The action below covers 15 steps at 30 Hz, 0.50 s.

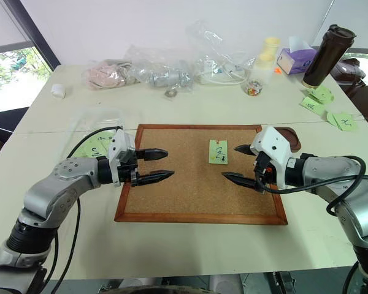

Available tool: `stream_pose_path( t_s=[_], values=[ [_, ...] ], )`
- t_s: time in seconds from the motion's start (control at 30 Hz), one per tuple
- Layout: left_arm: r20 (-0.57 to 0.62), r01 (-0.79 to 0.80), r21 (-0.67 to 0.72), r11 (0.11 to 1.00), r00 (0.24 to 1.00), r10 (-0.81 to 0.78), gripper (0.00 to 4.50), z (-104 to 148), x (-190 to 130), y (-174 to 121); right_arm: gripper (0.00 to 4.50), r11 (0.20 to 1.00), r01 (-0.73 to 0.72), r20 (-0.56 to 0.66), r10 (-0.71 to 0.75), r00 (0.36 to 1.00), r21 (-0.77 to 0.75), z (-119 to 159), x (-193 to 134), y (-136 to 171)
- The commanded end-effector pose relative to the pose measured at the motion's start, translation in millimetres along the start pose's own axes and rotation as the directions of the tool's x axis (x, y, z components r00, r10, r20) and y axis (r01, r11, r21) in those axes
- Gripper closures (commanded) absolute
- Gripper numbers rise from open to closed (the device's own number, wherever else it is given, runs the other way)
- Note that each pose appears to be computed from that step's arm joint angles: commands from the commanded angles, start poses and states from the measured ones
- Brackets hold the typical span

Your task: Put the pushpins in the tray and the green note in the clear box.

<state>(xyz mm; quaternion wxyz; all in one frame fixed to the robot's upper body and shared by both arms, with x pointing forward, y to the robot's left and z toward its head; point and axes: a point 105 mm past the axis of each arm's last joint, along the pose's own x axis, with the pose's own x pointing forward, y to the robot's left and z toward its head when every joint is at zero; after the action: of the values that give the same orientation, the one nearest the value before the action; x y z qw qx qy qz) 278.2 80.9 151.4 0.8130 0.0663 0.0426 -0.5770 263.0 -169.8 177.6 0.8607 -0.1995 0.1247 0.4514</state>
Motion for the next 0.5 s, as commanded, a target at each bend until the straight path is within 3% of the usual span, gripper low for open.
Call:
stream_pose_path(
  t_s=[0.03,0.13,0.17,0.5],
  values=[
    [0.009,0.026,0.061,0.998,1.0,-0.027,2.73,3,5,-3,0.45,0.999,0.013,0.032,-0.012,0.999,-0.035,9,0,-2],
    [0.004,0.048,0.038,0.998,0.999,-0.048,4.21,-5,11,-5,0.45,0.999,0.027,0.038,-0.025,0.999,-0.039,8,3,-5],
    [-0.003,0.055,0.031,0.998,0.998,-0.055,4.46,-9,13,-5,0.45,0.999,0.031,0.044,-0.029,0.999,-0.04,8,4,-6],
    [-0.141,0.058,0.012,0.998,0.988,-0.055,4.46,-60,19,-4,0.45,0.98,0.199,0.059,-0.2,0.978,0.021,6,40,-47]
  ],
)
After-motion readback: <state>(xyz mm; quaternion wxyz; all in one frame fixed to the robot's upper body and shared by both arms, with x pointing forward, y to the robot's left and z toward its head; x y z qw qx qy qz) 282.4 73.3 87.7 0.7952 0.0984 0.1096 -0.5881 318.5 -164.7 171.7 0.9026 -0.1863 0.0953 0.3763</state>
